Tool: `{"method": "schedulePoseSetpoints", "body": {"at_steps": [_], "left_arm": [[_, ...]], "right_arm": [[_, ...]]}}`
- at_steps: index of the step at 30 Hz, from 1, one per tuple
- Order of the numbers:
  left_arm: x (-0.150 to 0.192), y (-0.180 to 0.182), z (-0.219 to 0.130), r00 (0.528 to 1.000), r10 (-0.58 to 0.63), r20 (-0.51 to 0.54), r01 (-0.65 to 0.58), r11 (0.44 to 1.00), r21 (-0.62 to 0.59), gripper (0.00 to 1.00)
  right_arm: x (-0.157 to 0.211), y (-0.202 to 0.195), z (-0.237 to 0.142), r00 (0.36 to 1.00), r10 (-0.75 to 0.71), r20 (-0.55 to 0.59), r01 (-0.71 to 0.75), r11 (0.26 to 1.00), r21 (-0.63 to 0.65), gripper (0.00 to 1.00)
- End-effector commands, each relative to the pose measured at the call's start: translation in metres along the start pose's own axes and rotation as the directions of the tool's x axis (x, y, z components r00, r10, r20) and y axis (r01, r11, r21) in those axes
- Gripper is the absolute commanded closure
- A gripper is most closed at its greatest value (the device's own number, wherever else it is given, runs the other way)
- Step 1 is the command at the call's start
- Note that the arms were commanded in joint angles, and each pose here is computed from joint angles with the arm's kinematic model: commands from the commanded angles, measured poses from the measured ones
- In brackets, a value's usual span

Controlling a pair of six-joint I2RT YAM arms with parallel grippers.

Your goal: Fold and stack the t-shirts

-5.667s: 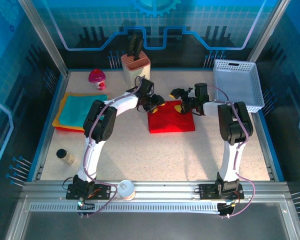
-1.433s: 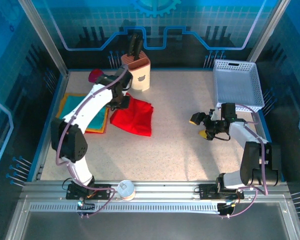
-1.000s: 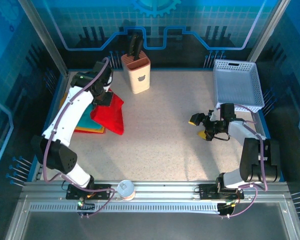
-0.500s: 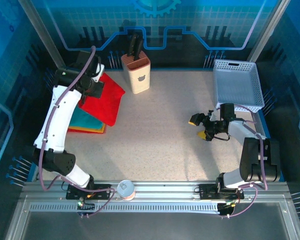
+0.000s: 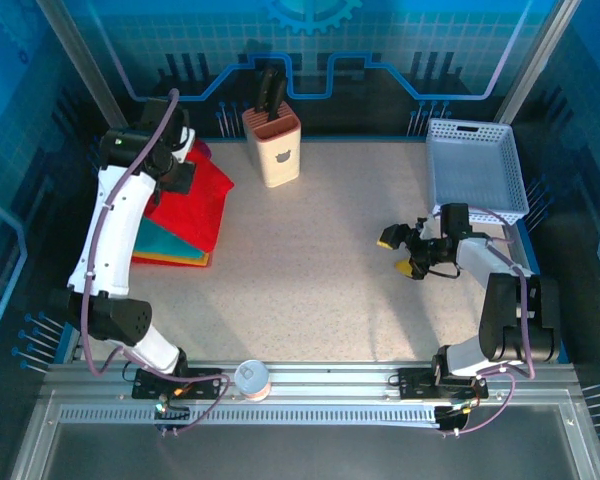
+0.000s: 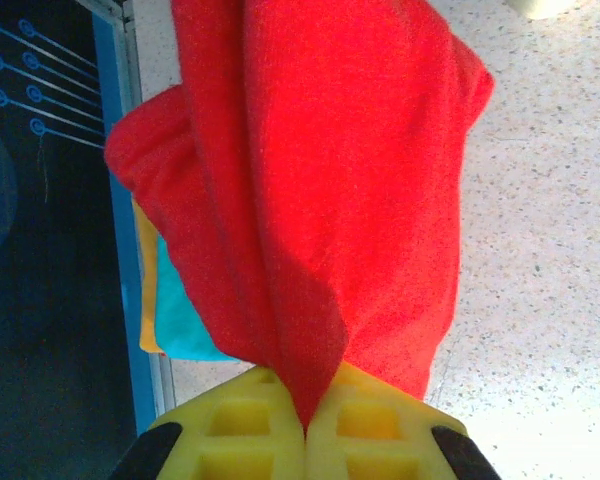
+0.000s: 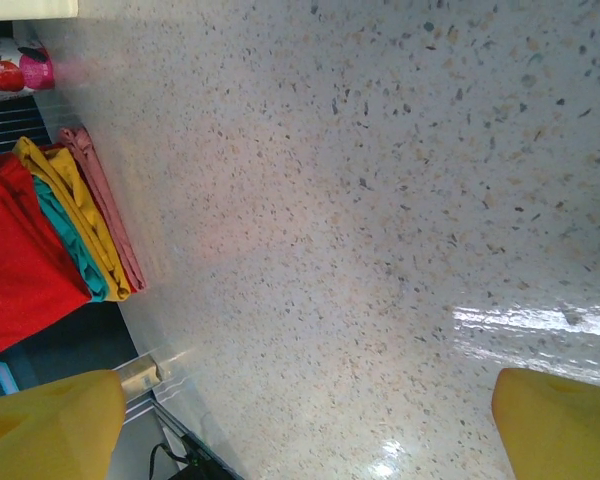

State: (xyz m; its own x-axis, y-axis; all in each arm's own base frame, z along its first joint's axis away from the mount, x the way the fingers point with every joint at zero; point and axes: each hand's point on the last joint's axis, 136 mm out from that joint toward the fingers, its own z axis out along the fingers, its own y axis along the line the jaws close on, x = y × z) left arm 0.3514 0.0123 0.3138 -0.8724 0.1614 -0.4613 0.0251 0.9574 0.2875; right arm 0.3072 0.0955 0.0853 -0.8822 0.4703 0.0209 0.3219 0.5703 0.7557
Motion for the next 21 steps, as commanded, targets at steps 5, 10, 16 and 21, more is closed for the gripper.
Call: {"method": "schedulePoseSetpoints", "body": {"at_steps": [5, 10, 16, 21], "left_arm": [[0.006, 0.03, 0.015, 0.999, -0.035, -0.021, 0.034, 0.998, -0.059, 1.0], [0.002, 0.043, 0.03, 0.998, -0.052, -0.022, 0.05, 0.995, -0.082, 1.0], [0.001, 0.055, 0.056, 0.999, -0.053, -0.01, 0.052, 0.992, -0.112, 1.0], [0.002, 0.075, 0.072, 0.995, -0.098, -0.007, 0.096, 0.984, -0.15, 1.0]], "right_arm": [[0.002, 0.004, -0.002, 1.0, -0.005, -0.026, 0.005, 1.0, -0.004, 0.05], [0.008, 0.003, -0.006, 0.999, -0.016, -0.03, 0.016, 1.0, 0.005, 0.05], [0.013, 0.001, -0.007, 0.999, -0.015, -0.043, 0.016, 1.0, 0.013, 0.05], [0.013, 0.002, -0.008, 0.999, -0.016, -0.043, 0.017, 1.0, 0.019, 0.05]]}}
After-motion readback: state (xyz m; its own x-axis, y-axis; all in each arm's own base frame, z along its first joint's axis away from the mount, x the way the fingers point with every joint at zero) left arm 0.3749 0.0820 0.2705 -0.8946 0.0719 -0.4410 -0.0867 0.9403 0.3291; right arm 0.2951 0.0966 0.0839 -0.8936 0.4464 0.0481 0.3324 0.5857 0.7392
